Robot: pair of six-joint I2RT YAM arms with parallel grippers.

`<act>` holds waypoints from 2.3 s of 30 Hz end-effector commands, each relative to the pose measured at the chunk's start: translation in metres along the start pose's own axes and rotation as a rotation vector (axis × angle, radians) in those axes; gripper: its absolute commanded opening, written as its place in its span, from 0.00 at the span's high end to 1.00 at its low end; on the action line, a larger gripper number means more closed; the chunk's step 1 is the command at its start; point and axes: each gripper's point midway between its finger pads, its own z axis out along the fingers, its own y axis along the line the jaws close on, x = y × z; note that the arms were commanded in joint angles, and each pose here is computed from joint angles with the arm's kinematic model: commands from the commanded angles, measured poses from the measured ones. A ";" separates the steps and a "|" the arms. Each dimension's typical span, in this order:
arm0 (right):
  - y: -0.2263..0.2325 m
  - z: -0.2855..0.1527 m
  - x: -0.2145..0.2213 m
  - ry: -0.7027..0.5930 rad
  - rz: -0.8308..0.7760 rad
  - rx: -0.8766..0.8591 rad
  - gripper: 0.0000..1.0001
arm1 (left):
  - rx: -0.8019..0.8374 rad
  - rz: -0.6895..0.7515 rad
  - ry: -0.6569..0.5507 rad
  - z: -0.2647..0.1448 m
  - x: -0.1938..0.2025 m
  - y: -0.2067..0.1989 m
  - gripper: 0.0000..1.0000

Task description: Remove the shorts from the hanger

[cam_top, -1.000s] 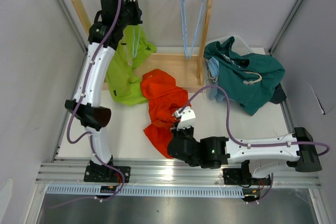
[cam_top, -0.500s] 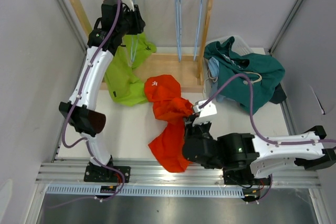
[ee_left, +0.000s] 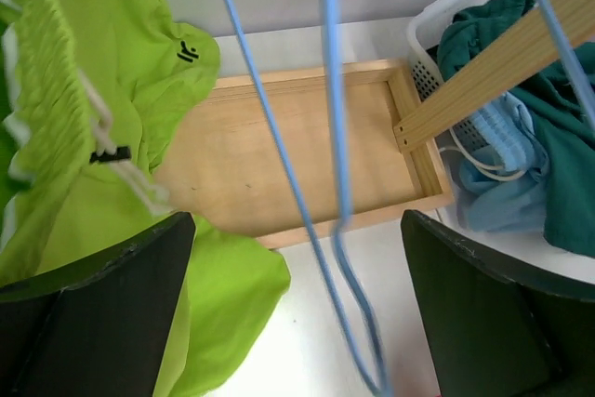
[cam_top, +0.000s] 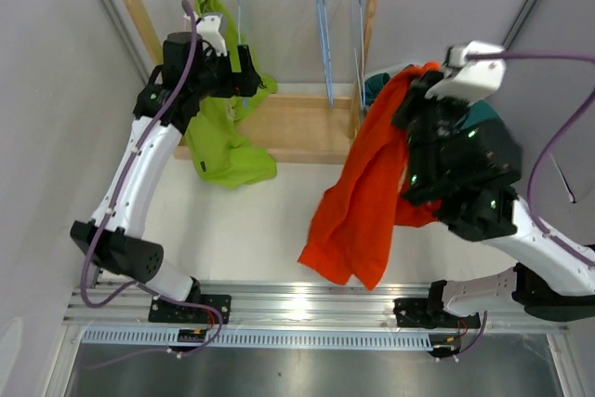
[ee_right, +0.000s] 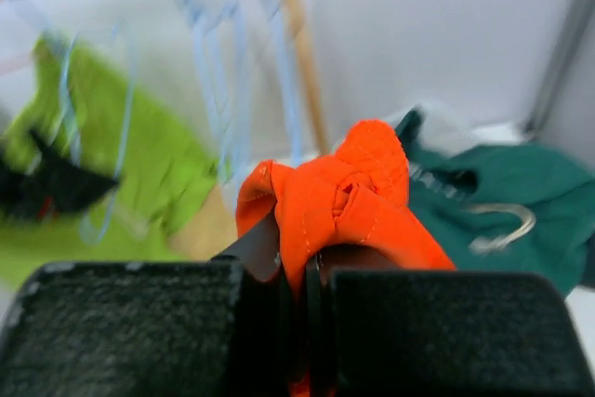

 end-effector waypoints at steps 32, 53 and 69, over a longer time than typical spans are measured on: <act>-0.176 0.268 0.210 0.199 0.146 0.247 0.01 | -0.148 -0.006 -0.481 -0.140 -0.145 0.010 0.01; -0.167 0.068 0.230 0.273 0.192 0.105 0.01 | -0.055 -0.190 -0.345 -0.003 -0.152 0.102 0.14; -0.127 0.052 0.227 0.275 0.144 0.031 0.00 | -0.104 -0.198 -0.290 0.011 -0.134 0.115 1.00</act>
